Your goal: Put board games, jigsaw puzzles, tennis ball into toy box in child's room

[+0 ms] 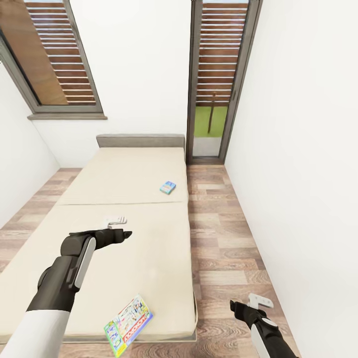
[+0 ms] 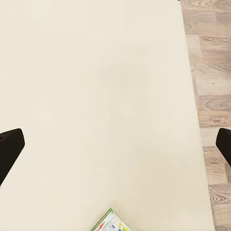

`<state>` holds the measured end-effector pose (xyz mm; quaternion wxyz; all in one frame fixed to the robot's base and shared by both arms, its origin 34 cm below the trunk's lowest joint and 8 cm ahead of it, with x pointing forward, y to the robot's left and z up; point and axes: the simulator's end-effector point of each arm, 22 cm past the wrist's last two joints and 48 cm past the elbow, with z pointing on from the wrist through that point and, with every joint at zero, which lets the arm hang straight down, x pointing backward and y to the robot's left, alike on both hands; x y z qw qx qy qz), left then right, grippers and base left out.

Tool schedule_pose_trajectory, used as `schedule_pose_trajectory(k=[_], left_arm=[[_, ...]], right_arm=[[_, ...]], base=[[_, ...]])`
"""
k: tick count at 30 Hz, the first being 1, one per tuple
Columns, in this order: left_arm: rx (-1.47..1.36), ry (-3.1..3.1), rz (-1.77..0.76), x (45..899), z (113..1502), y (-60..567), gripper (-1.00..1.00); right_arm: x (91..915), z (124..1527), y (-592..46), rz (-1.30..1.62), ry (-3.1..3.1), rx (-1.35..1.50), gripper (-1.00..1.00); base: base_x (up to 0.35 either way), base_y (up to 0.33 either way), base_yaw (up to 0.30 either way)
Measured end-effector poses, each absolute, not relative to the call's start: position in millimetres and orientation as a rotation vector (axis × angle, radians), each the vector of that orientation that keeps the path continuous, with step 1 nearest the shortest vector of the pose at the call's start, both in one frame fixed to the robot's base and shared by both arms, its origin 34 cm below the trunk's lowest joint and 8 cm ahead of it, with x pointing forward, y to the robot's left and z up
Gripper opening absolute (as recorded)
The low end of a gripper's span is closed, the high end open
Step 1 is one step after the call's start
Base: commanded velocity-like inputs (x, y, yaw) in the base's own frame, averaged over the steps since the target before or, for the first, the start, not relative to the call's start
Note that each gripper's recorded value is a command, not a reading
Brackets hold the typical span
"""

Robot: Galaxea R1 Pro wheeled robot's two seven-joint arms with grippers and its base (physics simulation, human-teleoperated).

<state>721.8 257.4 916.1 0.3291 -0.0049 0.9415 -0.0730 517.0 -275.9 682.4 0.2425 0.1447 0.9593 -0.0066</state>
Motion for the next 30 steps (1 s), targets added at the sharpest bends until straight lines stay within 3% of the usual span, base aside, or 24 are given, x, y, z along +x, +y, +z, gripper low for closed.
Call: schedule_pose_trajectory(k=[30], left_arm=[[-0.008,2.415,-0.189,725,946,257,1.00]], right_arm=[[532,702,-276,-0.007,2.575,0.393,1.00]], base=[[0.000,0.000,0.000]])
